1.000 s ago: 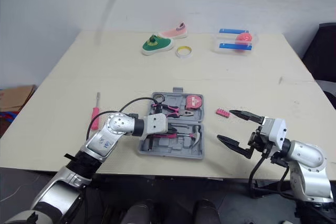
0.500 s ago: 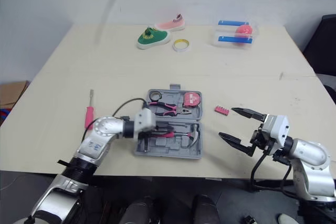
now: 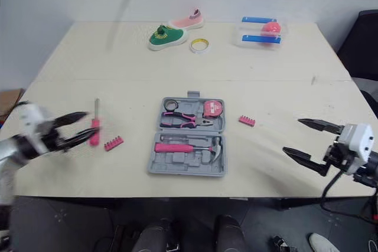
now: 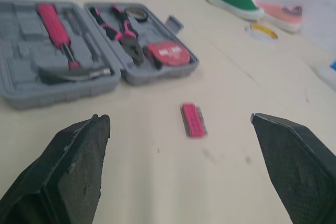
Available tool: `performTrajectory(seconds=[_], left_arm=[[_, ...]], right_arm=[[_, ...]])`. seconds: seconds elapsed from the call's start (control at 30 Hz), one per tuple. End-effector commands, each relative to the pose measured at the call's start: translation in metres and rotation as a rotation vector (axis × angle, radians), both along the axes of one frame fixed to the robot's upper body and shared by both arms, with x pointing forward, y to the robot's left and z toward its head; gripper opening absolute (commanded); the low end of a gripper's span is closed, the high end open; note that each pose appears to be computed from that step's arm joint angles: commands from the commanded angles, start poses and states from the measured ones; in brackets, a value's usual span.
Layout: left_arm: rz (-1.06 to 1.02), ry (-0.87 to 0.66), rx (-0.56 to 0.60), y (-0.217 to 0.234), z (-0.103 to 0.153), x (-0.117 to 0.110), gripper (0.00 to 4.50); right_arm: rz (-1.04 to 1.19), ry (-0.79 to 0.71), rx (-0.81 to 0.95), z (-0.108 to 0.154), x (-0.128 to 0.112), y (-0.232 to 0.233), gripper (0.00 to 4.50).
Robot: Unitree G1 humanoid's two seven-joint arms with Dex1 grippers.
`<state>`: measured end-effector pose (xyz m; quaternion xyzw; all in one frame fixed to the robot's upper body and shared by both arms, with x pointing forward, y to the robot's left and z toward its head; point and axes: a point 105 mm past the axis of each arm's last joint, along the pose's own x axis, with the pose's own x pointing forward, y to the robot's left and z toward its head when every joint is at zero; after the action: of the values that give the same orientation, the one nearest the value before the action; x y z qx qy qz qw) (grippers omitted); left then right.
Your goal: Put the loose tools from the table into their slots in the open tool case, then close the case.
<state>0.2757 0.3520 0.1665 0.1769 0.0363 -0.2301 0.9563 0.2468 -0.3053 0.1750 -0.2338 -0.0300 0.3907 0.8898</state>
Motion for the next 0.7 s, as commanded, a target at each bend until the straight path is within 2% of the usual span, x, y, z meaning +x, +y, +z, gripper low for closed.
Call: performTrajectory(seconds=[0.03, 0.17, 0.27, 0.37, 0.47, 0.7], left_arm=[[0.16, -0.054, 0.079, 0.051, 0.01, -0.028, 4.44], [0.346, 0.034, 0.078, 0.099, -0.009, -0.068, 4.44], [0.404, 0.049, 0.083, 0.114, -0.013, -0.082, 4.44], [0.366, 0.045, 0.085, 0.108, -0.015, -0.08, 4.44], [0.226, -0.034, 0.145, 0.084, -0.009, -0.071, 4.44], [-0.073, 0.018, 0.062, 0.021, -0.011, -0.051, 4.44]], right_arm=[[-0.096, -0.043, -0.043, 0.009, -0.006, -0.031, 4.5], [-0.244, -0.062, -0.074, 0.002, -0.01, -0.068, 4.5], [-0.299, -0.055, -0.065, -0.005, -0.012, -0.081, 4.5], [-0.274, -0.046, -0.058, -0.009, -0.01, -0.078, 4.5], [-0.178, -0.058, -0.024, -0.008, 0.002, -0.054, 4.5], [0.047, -0.067, 0.103, 0.006, 0.023, 0.013, 4.5]])
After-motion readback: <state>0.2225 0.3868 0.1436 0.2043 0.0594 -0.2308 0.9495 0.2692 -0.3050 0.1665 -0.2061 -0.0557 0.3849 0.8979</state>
